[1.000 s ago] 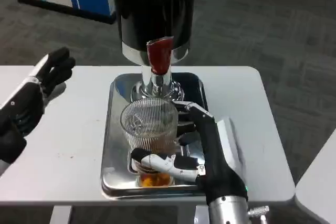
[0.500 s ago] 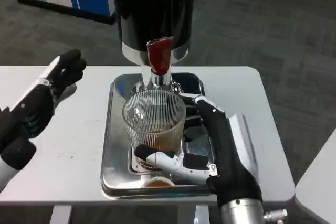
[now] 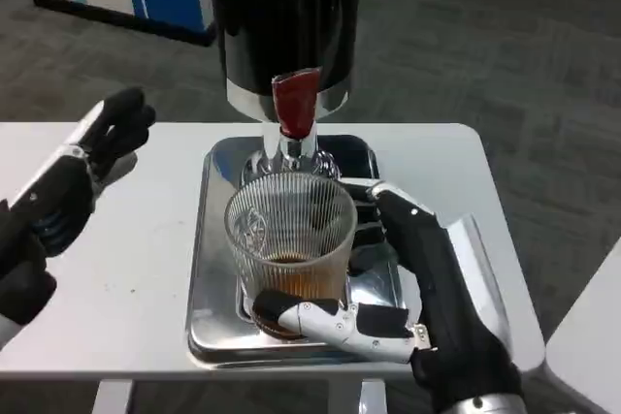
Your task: Grasp the cup under the faucet to collect the drink, then remove the cup.
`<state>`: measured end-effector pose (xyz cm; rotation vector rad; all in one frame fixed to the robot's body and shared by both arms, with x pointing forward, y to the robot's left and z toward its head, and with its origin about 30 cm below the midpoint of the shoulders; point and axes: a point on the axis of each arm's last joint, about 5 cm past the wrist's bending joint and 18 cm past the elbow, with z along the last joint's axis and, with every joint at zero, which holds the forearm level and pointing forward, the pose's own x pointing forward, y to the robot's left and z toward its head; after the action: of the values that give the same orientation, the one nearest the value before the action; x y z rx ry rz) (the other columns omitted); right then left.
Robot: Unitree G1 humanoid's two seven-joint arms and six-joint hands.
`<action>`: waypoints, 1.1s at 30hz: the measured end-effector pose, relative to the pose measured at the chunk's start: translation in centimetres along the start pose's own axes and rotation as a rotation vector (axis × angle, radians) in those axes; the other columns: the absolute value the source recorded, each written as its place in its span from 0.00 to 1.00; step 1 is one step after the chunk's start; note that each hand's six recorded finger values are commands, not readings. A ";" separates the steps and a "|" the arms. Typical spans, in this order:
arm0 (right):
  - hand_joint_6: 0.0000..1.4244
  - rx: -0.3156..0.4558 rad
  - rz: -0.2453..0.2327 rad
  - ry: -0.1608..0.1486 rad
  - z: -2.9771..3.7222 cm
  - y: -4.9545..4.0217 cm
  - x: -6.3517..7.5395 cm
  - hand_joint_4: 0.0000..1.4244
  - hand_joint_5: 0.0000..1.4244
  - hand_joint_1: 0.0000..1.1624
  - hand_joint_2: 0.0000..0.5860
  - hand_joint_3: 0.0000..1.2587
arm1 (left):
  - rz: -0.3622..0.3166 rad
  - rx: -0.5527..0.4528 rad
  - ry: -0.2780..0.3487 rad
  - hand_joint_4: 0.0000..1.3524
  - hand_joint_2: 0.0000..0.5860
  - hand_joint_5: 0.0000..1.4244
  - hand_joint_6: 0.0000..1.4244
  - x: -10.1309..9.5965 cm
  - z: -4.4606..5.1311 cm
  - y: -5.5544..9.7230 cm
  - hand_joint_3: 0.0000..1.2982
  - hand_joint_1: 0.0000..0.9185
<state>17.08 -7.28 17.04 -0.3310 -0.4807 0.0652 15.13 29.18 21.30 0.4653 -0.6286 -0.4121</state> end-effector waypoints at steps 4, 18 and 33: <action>0.49 -0.009 0.015 -0.011 0.65 -0.64 -0.3 0.46 0.51 0.76 0.29 0.43 | 0.005 -0.002 0.003 0.00 0.10 0.00 0.00 -0.2 0.03 0.0 0.00 0.00; 0.49 -0.004 0.074 0.007 2.64 -2.67 -2.2 0.46 0.51 0.76 0.30 0.43 | 0.001 0.007 -0.006 0.00 0.10 0.00 0.00 -0.3 0.14 0.0 0.00 0.00; 0.49 -0.008 0.063 -0.004 3.67 -3.87 -2.8 0.46 0.51 0.75 0.29 0.44 | -0.004 0.004 -0.007 0.00 0.10 0.00 0.00 -0.3 0.11 -0.1 0.00 0.00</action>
<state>12.82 -10.25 20.12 -0.3542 -0.4747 0.1253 14.83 29.17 21.18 0.4696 -0.6357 -0.4169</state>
